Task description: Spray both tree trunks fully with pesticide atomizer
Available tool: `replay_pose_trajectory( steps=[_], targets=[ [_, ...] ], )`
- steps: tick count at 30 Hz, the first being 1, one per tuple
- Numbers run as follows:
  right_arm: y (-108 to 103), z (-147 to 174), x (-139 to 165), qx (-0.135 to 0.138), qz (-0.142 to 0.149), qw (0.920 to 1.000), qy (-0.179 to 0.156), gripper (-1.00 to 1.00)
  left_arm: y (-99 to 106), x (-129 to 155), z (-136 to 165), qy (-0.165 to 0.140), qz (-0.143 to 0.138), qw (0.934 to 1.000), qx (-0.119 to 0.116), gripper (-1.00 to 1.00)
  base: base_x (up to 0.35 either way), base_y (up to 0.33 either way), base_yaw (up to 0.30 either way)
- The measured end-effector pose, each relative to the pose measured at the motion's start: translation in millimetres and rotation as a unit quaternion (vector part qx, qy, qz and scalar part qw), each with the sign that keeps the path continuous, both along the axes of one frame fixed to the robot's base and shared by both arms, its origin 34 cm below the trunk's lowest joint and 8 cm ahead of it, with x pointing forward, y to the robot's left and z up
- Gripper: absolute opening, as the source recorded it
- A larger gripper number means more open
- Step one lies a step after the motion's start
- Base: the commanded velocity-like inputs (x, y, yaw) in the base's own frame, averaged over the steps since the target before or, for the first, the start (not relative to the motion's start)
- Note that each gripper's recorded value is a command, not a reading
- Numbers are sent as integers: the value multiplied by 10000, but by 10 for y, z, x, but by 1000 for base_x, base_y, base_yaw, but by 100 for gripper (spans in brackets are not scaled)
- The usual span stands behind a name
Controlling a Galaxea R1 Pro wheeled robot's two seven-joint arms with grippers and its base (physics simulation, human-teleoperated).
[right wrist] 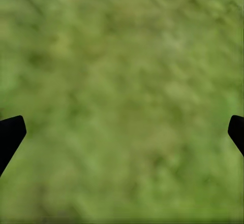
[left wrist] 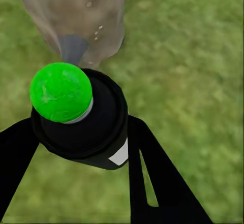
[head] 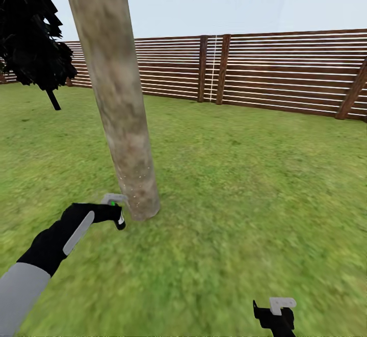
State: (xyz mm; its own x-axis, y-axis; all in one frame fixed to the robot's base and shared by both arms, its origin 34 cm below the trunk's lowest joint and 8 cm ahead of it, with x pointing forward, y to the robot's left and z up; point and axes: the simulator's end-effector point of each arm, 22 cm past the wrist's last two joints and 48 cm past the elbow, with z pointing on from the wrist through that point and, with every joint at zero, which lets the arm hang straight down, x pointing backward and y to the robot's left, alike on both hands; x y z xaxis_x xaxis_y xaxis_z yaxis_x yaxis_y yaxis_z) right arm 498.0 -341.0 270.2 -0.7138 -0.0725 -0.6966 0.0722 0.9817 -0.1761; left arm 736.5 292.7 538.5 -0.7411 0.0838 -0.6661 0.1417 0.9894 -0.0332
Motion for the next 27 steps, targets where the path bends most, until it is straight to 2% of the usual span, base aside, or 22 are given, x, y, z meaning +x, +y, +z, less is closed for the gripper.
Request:
replay_pose_trajectory(
  steps=[2,5,6,7,9,11,12,18,27],
  targets=[
    [1,-1,-1,0,1,10000,3,100,288,77,150,-48,370,9991,-176,-100,-1,0,0],
    [0,-1,-2,1,0,10000,3,100,233,42,206,95,383,9986,-341,-100,0,0,0],
    [0,0,-1,0,0,10000,2,100,105,85,425,-43,249,9989,-388,-100,0,0,0],
    [0,0,-1,0,0,10000,1,100,60,76,501,-44,188,9991,-389,-100,0,0,0],
    [0,-1,0,-1,2,10000,2,100,124,56,547,-22,202,9993,-312,-100,0,0,0],
    [2,-1,-1,-1,7,10000,4,100,371,46,572,-39,403,9989,-236,-100,0,0,0],
    [2,-1,-1,-1,6,10000,4,100,411,39,578,-46,439,9987,-259,-100,0,0,0],
    [0,0,1,-4,7,10000,0,100,352,17,559,-36,384,9990,-242,-100,0,-158,5],
    [1,1,1,-4,7,10000,0,100,385,11,535,-19,425,9989,-193,-100,36,-272,256]
  ],
)
